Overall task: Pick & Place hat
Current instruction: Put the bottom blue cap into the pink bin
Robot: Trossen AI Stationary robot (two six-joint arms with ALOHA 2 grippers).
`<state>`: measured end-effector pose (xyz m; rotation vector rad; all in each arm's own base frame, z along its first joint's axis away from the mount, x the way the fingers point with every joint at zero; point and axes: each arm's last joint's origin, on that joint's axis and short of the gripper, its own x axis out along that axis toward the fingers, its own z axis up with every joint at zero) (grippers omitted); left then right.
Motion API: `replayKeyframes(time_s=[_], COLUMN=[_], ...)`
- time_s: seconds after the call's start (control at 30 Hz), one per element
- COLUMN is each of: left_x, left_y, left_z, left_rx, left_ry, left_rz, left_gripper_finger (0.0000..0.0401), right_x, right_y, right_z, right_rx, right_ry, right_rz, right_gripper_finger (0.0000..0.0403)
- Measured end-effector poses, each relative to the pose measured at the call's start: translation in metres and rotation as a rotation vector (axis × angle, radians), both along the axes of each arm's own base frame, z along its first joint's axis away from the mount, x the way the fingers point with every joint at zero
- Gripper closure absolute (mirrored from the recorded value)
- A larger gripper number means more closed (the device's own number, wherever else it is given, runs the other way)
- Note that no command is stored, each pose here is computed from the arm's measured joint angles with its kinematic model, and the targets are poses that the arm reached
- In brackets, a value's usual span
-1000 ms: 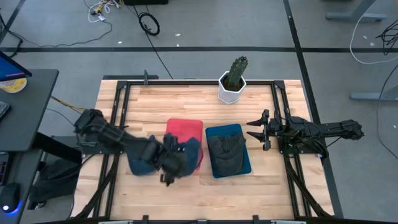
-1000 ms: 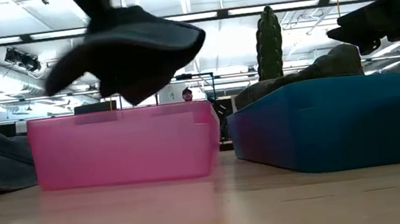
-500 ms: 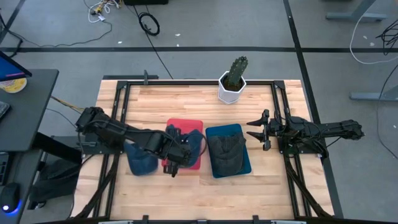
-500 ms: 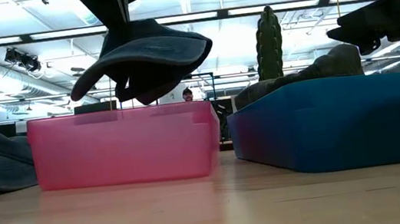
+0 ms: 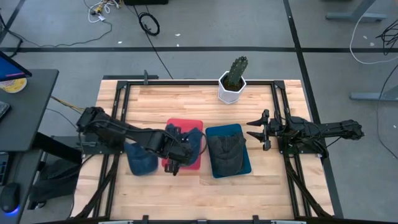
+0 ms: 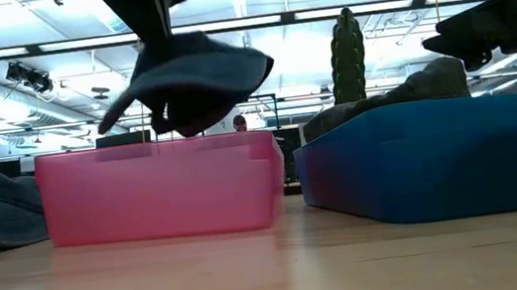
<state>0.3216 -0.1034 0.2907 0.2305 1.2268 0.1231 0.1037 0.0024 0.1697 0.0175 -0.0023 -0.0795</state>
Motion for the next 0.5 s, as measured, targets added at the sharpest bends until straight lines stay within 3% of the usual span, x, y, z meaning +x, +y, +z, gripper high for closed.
replayKeyframes(time_s=[0.5], left_x=[0.029], left_y=[0.005], left_z=[-0.062], left_rx=[0.049], left_ry=[0.213], left_rz=[0.012], left_gripper_finger=[0.0385], right_x=[0.0], right_y=[0.0], right_z=[0.0], right_rx=[0.0], right_ry=[0.0], right_rz=[0.0], right_gripper_finger=[0.0199])
